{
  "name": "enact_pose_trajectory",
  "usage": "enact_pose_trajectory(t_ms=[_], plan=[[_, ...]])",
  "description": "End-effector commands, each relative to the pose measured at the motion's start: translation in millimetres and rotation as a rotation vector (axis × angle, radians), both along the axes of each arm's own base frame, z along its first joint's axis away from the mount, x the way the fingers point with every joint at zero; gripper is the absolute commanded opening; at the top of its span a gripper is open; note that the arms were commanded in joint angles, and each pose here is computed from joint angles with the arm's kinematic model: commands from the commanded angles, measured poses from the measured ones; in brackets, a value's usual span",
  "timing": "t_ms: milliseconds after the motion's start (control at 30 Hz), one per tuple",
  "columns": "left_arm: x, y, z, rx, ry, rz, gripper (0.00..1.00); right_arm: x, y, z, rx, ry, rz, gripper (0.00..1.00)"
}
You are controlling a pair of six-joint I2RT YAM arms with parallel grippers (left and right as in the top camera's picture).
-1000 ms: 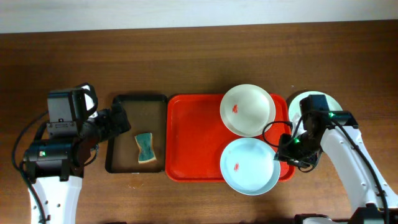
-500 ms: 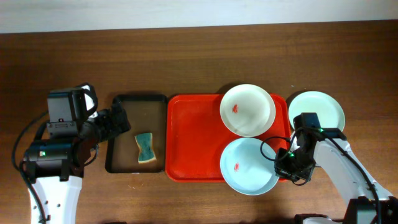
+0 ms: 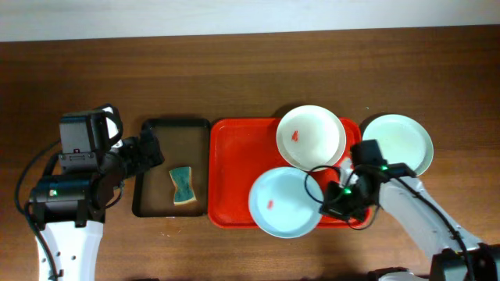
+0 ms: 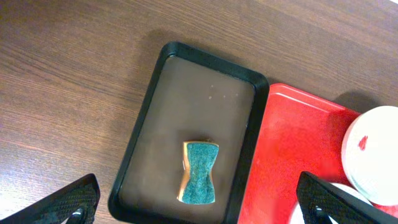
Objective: Clean dirty plates on tray and stack at the side
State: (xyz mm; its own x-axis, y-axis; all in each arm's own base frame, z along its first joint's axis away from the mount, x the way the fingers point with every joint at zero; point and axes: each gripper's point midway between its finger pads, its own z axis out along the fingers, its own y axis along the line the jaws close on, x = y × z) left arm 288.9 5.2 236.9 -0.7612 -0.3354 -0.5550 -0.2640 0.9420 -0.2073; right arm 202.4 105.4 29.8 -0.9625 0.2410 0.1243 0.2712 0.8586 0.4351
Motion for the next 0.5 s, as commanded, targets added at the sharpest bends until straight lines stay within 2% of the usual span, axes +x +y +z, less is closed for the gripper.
enact_pose_trajectory(t_ms=[0,100,200,400,467], plan=[[1,1,4,-0.009,-0.013,0.010,0.99,18,32,3,0.011,-0.063,-0.045,0.04],[1,1,4,-0.008,-0.013,0.010,0.99,40,51,3,-0.051,-0.199,-0.046,0.04],[1,1,4,-0.009,-0.013,0.010,0.99,48,63,-1,-0.115,-0.281,-0.012,0.04],[1,1,4,-0.009,-0.013,0.010,0.99,48,70,-8,-0.129,-0.290,0.013,0.05],[1,1,4,-0.009,-0.013,0.010,0.99,50,69,-8,-0.135,-0.299,0.016,0.11]])
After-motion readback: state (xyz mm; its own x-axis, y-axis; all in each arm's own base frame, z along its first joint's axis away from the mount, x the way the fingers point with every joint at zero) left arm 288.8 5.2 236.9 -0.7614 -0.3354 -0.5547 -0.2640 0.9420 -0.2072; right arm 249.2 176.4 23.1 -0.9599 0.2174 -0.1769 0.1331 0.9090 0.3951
